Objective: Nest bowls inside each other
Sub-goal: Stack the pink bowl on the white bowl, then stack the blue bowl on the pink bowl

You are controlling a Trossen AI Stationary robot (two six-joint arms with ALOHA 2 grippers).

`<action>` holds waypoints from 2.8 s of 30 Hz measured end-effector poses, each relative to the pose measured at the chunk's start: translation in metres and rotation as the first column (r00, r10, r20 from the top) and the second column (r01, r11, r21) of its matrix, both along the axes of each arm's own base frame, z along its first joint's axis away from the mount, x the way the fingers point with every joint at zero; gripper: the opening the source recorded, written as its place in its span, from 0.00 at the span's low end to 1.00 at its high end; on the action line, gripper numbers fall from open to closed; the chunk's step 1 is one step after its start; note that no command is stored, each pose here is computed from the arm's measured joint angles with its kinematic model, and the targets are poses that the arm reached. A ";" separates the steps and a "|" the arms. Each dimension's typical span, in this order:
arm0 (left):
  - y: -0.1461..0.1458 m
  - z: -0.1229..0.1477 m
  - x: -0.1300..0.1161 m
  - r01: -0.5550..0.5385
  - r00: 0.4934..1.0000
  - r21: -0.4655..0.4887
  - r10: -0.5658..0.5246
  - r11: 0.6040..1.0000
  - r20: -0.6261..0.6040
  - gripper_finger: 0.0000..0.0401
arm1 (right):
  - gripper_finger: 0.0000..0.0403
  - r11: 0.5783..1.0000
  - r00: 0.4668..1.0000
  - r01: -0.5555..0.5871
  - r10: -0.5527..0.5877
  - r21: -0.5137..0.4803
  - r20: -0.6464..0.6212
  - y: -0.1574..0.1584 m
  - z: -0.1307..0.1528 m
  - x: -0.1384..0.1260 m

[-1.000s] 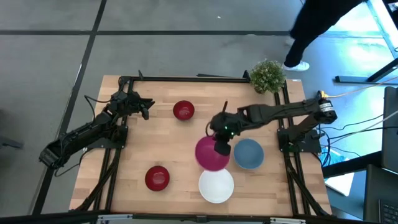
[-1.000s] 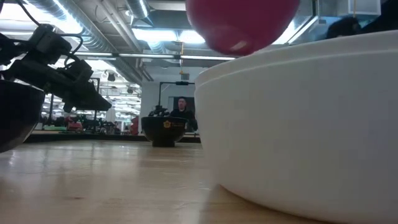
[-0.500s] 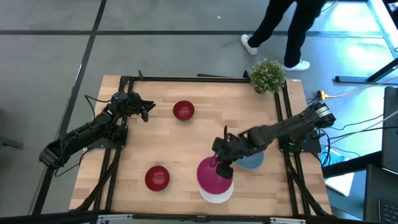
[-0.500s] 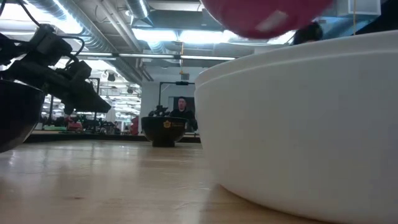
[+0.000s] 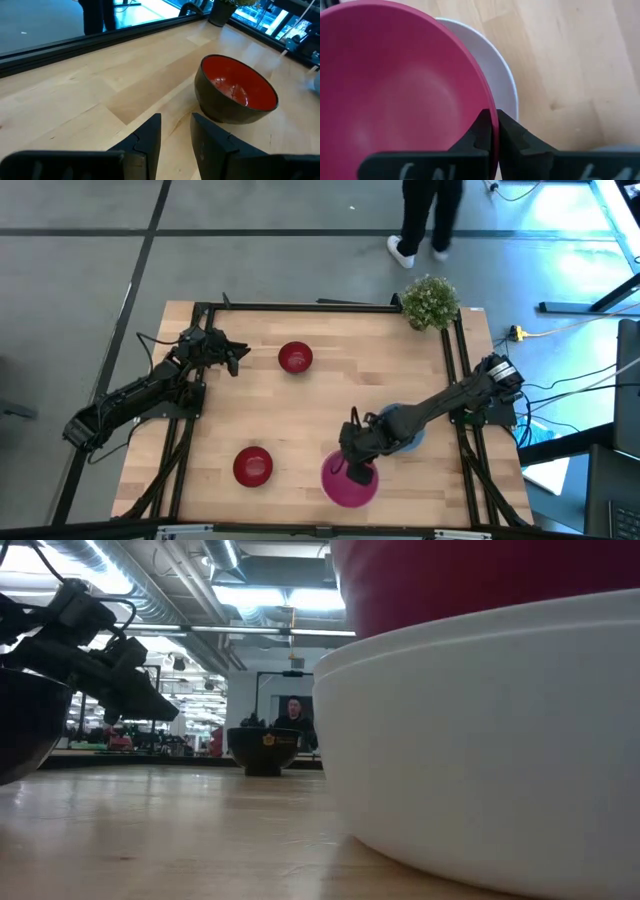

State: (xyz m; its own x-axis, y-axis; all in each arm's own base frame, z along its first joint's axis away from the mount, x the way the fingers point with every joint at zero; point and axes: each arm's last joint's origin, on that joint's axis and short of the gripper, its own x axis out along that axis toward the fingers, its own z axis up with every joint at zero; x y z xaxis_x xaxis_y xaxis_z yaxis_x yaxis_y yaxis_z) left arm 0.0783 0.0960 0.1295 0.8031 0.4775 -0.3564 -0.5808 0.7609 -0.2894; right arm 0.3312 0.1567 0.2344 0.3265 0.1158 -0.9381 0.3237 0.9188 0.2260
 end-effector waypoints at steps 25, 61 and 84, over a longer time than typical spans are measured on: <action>0.000 -0.001 0.000 0.009 1.000 0.010 -0.009 1.000 -0.019 0.25 | 0.17 0.997 0.999 0.042 -0.042 -0.068 -0.002 -0.001 -0.010 0.004; 0.000 -0.001 0.000 0.008 1.000 0.010 -0.008 1.000 -0.020 0.25 | 0.35 0.868 0.960 0.270 -0.208 -0.416 0.189 -0.080 0.106 -0.094; 0.001 -0.001 -0.001 -0.039 0.999 -0.010 0.039 0.999 -0.015 0.25 | 0.31 0.958 0.936 0.238 -0.182 -0.161 0.302 -0.119 0.028 -0.180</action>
